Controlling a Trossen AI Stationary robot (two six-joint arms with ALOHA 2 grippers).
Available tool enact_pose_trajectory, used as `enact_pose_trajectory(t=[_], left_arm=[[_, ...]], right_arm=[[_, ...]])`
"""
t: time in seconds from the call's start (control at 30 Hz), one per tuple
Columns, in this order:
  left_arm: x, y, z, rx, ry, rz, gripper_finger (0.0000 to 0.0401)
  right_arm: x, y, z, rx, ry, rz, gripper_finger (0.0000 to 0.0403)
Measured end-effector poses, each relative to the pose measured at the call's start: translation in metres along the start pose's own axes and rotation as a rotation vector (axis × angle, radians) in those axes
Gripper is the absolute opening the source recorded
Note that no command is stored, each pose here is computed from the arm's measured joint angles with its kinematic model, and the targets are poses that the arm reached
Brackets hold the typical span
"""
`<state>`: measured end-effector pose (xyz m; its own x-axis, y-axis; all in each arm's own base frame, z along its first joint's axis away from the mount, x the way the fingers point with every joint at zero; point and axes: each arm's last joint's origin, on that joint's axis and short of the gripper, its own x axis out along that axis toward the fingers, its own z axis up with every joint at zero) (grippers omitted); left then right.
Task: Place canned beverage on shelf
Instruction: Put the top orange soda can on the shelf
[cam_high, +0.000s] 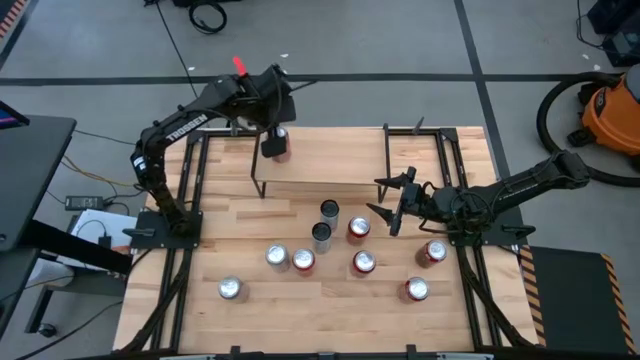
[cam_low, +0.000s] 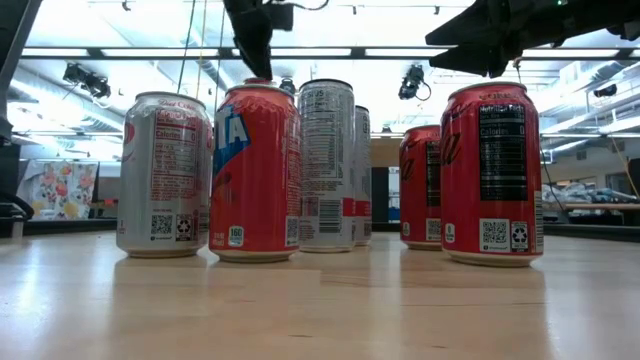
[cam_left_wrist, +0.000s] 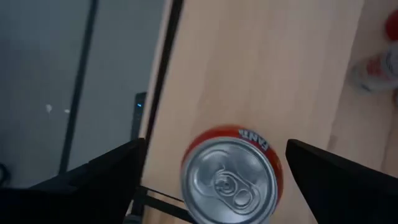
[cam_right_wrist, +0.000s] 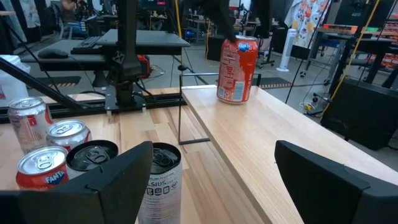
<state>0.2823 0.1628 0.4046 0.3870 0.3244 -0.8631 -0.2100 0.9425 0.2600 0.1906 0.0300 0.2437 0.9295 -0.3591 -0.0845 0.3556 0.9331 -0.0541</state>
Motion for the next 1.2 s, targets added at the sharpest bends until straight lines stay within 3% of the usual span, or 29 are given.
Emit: enact_pose_trajectory(t=[0.23, 0.43, 1.2], left_arm=[[-0.007, -0.013, 0.0, -0.035, 0.055, 0.008, 0.04], [0.003, -0.023, -0.003, -0.019, 0.141, 0.122, 0.04], [0.006, -0.02, -0.013, 0.01, 0.294, 0.313, 0.04]], right_arm=[[0.0, 0.0, 0.0, 0.004, 0.0, 0.0, 0.0348], [0.0, 0.0, 0.0, 0.008, 0.0, 0.008, 0.0348], [0.0, 0.0, 0.001, 0.021, -0.006, 0.009, 0.0348]])
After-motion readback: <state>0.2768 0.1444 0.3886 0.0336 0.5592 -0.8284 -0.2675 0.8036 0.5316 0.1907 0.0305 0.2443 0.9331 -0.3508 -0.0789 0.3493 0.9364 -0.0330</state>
